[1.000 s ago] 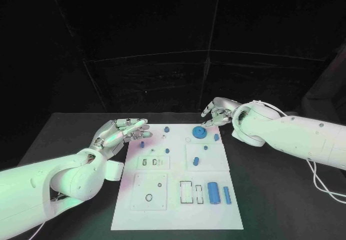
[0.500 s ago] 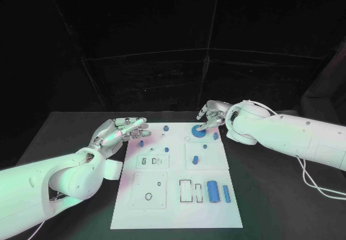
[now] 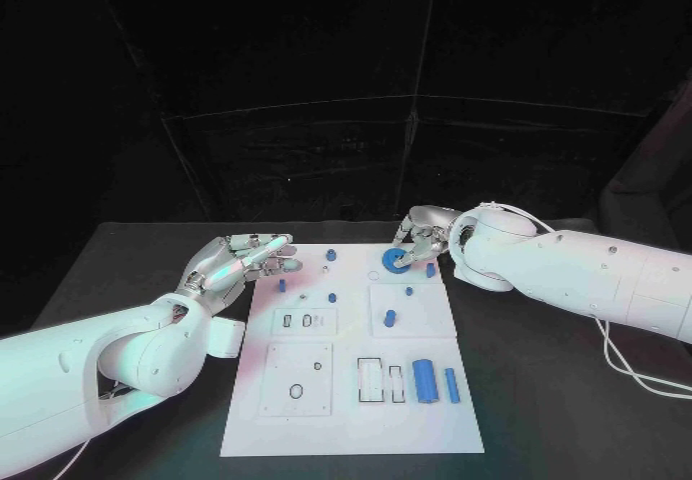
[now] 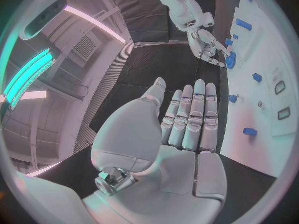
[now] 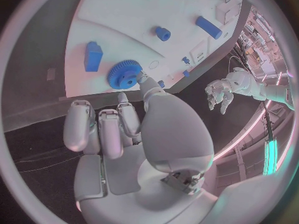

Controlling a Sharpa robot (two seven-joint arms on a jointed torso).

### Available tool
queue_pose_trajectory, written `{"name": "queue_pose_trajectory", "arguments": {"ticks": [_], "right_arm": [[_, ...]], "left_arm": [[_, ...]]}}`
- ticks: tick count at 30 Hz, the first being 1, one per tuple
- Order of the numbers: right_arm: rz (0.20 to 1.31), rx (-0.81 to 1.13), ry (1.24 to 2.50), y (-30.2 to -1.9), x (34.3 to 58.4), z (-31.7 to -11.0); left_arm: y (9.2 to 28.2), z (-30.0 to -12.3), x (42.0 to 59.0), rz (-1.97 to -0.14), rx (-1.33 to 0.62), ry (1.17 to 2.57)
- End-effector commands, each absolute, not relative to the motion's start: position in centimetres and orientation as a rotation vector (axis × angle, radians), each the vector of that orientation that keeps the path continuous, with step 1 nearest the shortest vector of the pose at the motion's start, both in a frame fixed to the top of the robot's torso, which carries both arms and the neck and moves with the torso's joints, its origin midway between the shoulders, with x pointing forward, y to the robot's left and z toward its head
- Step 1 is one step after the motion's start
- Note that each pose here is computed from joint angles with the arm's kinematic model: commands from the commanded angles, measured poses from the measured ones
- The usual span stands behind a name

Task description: Assemble the parts on the task board

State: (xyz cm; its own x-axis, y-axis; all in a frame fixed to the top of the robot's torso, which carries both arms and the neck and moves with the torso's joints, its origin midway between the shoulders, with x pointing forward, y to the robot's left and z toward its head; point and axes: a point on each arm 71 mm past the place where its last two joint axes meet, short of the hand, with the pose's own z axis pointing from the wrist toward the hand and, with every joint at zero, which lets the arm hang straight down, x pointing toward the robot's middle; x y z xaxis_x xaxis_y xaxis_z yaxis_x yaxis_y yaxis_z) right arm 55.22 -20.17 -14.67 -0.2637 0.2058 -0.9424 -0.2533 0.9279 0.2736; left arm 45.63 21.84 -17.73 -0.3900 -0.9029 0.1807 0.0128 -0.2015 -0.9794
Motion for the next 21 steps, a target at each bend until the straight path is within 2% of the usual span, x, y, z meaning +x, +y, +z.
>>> {"name": "queue_pose_trajectory", "arguments": {"ticks": [1, 21], "right_arm": [[0.409, -0.069, 1.789, -20.16, 55.16, -14.62], [0.393, -0.105, 1.795, -19.5, 55.22, -15.24]], "left_arm": [[21.7, -17.61, 45.62, -1.697, -1.091, 1.36], [21.65, -17.64, 45.64, -1.699, -1.092, 1.363]]}}
